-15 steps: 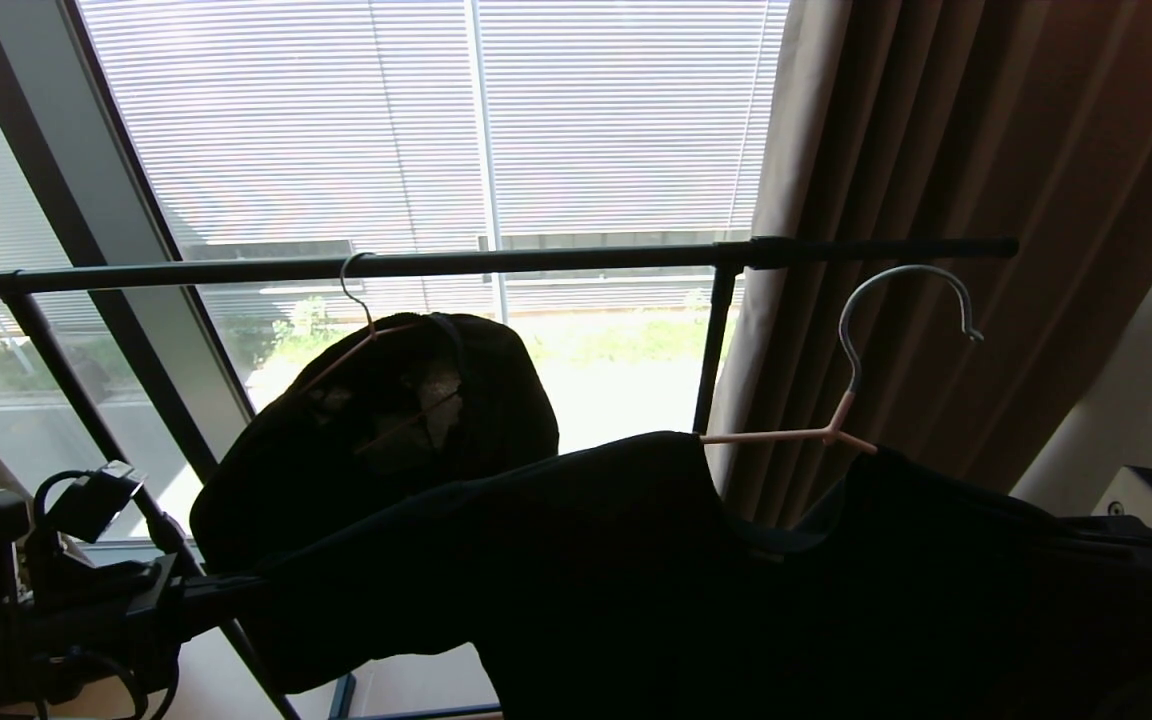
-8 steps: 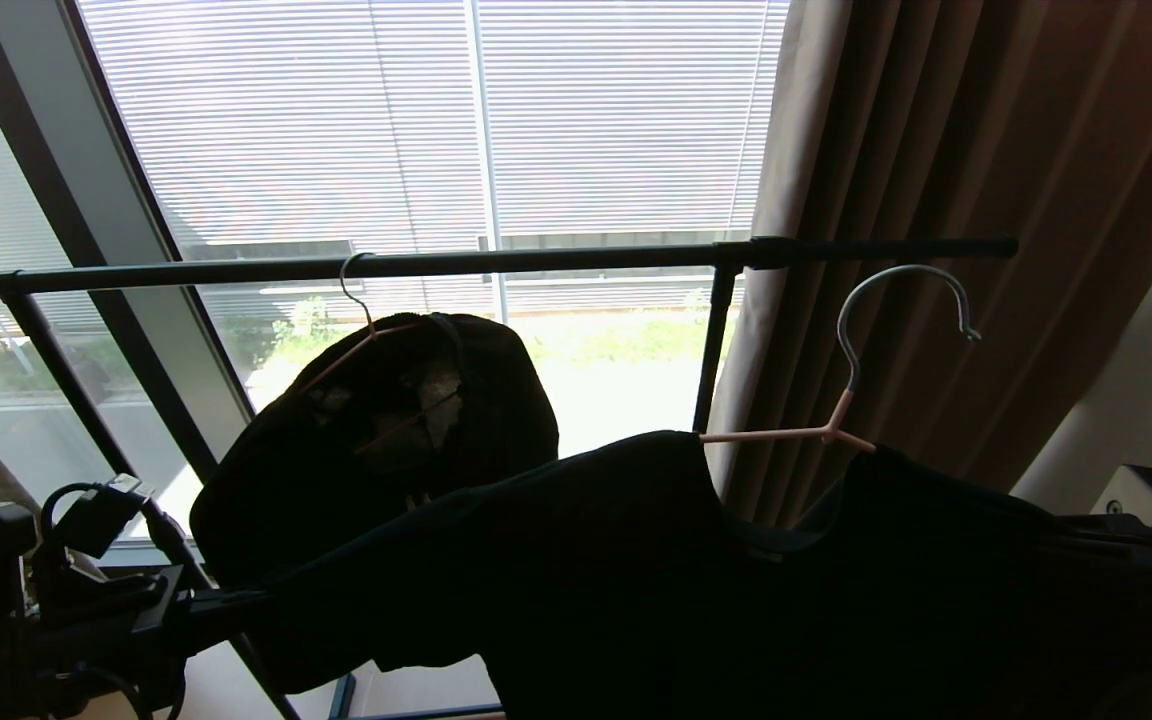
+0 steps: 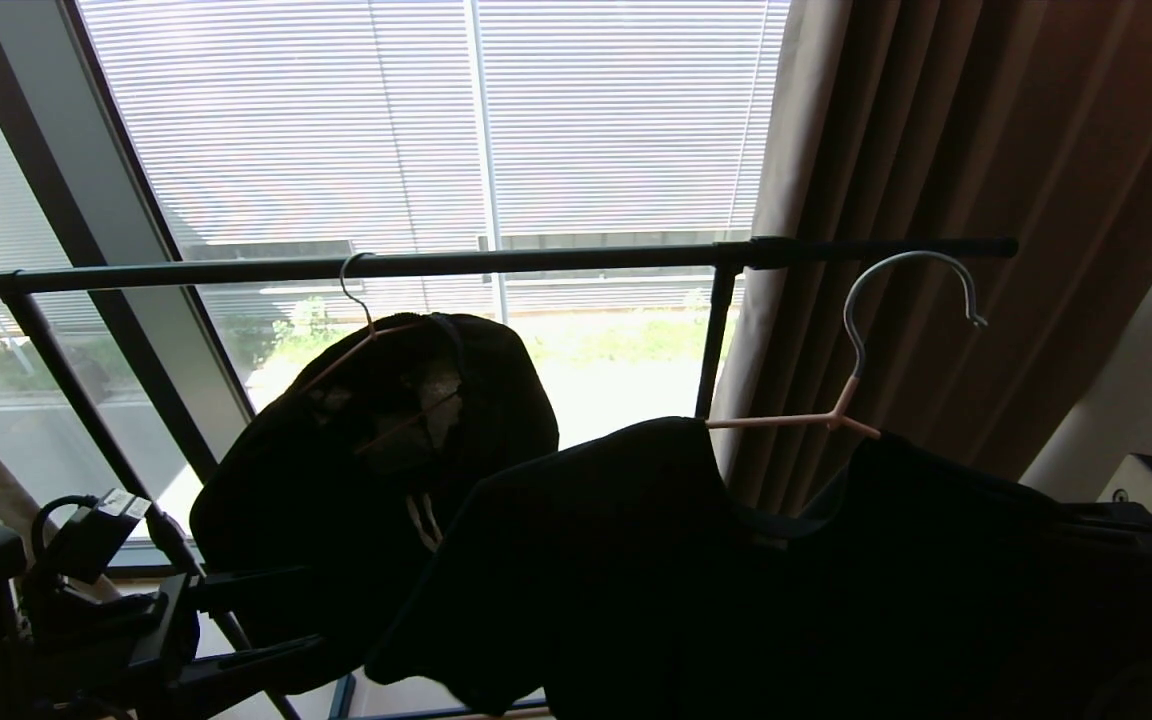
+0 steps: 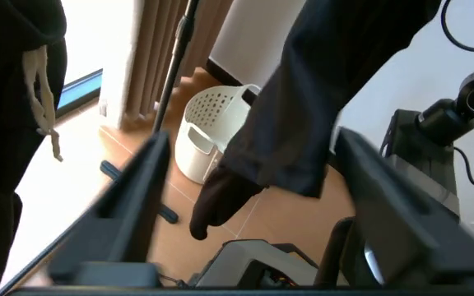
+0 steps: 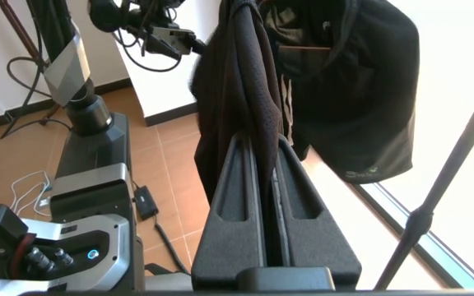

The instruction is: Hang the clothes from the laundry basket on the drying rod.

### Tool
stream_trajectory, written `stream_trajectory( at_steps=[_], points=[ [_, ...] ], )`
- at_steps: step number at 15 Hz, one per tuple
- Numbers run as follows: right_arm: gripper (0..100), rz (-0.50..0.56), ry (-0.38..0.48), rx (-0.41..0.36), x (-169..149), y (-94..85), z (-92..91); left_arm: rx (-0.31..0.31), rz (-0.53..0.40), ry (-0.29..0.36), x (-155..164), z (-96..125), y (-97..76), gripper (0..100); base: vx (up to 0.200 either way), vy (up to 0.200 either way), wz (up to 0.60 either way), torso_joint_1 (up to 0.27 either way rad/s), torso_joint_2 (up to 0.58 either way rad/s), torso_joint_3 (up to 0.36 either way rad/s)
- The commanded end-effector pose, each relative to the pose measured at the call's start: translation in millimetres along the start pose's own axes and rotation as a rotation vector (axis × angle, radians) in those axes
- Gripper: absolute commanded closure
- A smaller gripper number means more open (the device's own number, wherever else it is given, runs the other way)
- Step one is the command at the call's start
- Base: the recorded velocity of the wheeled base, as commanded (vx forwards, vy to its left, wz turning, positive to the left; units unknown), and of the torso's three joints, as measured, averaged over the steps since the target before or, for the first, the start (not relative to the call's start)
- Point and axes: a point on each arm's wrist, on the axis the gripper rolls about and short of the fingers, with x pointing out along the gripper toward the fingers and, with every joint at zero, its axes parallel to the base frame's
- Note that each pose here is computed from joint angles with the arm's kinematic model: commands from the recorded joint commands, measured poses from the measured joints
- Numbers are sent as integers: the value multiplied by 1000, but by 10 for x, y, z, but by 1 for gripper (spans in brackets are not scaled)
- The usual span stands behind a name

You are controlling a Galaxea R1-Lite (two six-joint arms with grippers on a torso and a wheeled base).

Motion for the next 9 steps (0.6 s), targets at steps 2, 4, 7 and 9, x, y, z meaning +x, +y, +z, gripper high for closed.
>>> stream_trajectory(
  at_steps=[2,4,7,9],
  points=[
    [100,-1,-1,-5,-3,2,17,88,5,-36,-67,138,-162,0,0,0,0,0,0,0],
    [100,0,1,10,-1,3,-11,113,2,-52,-90,216,-245,0,0,0,0,0,0,0],
    [100,75,25,39,197,38,-89,124,-36,-50,-94,693,-445,0,0,0,0,0,0,0],
    [100,96,32,44,246,67,-107,60,-28,33,-20,1056,-678,0,0,0,0,0,0,0]
  ],
)
